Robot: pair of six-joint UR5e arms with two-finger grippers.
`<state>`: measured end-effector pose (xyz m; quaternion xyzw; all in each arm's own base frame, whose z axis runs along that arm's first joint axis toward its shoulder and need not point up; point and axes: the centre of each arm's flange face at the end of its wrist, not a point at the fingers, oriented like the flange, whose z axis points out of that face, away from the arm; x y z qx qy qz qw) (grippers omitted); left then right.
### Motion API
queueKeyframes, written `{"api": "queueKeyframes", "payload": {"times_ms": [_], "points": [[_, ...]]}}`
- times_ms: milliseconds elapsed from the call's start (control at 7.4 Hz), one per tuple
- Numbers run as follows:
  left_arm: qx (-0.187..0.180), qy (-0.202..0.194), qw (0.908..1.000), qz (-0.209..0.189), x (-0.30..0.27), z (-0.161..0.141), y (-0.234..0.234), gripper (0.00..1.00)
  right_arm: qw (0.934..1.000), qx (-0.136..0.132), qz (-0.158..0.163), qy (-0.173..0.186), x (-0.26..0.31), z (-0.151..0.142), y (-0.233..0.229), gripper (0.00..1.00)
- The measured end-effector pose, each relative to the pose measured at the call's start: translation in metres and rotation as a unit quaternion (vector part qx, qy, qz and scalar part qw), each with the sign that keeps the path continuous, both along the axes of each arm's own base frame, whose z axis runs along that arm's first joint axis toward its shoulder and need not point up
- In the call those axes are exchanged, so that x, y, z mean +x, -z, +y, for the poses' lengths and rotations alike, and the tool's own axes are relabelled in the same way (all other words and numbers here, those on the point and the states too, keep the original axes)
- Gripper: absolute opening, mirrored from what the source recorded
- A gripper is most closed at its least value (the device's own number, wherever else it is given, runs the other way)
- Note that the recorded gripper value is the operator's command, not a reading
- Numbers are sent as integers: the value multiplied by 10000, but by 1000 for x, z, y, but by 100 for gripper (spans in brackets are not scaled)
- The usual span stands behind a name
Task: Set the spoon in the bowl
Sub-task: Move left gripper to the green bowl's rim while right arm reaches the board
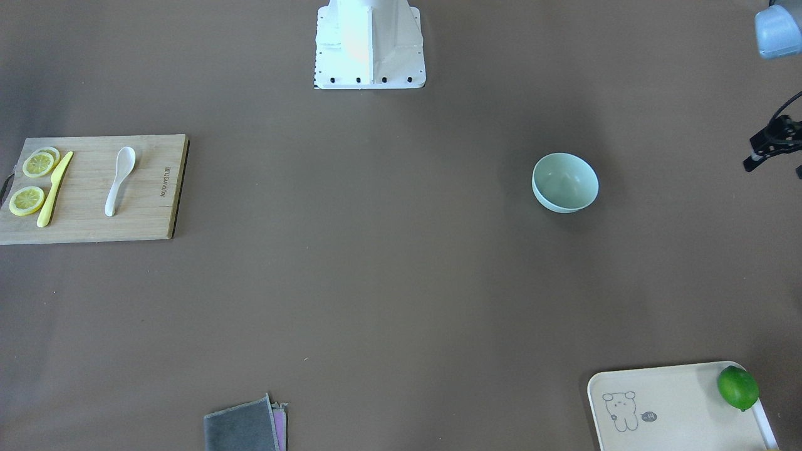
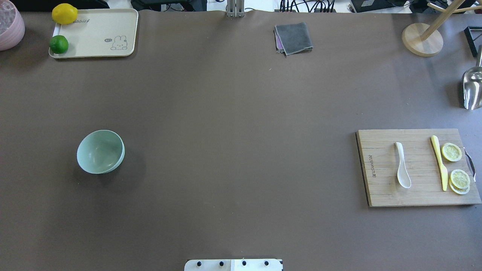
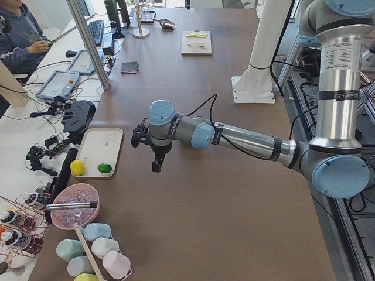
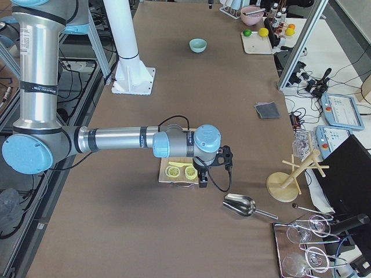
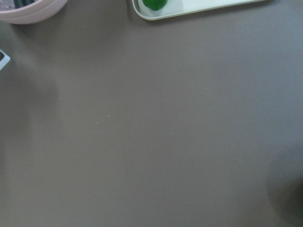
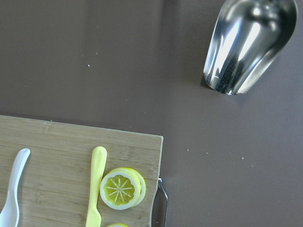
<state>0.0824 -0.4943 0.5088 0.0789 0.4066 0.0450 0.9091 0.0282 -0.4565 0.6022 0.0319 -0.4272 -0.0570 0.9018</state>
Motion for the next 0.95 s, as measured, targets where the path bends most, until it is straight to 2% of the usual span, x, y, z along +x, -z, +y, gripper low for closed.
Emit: {"api": "queueKeyframes", "payload": {"times_ms": [405, 946], "points": [[-157, -141, 9997, 146, 110, 6, 36, 97, 9991, 319, -47, 293, -31, -1, 38, 100], [-230, -488, 9985, 41, 222, 17, 58, 89, 9975, 317, -20, 628, -98, 1, 73, 100]]}}
